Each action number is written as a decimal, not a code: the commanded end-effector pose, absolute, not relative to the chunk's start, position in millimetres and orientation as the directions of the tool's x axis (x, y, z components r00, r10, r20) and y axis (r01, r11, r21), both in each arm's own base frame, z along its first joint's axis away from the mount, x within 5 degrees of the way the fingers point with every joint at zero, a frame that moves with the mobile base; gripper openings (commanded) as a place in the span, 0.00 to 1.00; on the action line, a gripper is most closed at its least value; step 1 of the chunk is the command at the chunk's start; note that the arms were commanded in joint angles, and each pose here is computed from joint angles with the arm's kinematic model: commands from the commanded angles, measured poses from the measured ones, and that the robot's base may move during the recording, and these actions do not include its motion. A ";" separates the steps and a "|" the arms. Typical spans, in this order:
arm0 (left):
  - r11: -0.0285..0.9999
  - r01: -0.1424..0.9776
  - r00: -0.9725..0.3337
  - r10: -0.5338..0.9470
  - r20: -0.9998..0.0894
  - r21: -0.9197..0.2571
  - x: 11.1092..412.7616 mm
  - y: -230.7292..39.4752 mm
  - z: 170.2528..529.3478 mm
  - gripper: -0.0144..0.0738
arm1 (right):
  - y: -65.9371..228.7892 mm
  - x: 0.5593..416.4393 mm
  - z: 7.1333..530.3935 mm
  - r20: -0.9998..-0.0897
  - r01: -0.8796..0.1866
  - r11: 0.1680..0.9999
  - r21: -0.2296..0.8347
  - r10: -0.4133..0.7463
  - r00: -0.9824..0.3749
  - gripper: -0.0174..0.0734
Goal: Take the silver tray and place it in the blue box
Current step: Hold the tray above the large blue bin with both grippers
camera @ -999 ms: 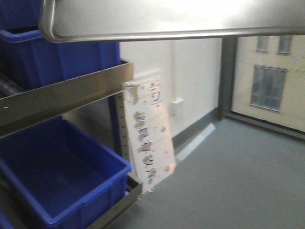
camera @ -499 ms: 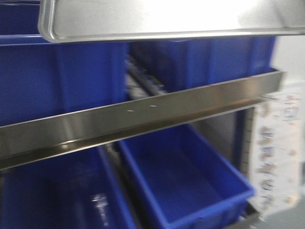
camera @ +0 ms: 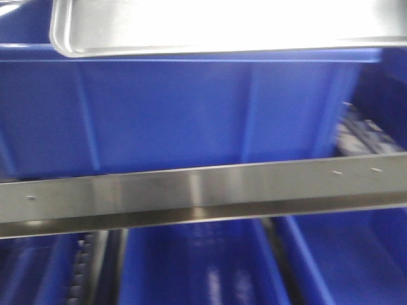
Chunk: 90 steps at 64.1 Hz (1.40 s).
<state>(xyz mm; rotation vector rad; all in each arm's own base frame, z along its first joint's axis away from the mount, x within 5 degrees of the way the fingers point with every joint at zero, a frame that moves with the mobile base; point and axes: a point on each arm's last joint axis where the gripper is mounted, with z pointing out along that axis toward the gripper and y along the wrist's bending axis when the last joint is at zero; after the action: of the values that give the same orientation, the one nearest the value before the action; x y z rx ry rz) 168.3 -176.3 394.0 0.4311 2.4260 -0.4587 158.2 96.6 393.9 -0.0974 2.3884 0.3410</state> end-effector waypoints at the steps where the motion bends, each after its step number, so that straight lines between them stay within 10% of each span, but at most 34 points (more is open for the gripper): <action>1: 0.882 0.431 -0.704 0.195 -0.683 -0.193 164.8 -169.5 408.3 0.05 | 90.9 159.3 409.9 -0.748 -0.183 0.964 0.192 0.023 -0.663 0.25; 90: 0.882 0.431 -0.704 0.195 -0.683 -0.193 164.8 -169.5 408.3 0.05 | 90.9 159.3 409.9 -0.748 -0.183 0.964 0.192 0.023 -0.663 0.25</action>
<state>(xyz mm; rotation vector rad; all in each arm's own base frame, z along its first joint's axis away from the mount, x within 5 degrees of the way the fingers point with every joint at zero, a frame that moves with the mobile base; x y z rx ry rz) 168.3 -176.3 394.0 0.4311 2.4260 -0.4587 158.2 96.6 393.9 -0.0974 2.3884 0.3410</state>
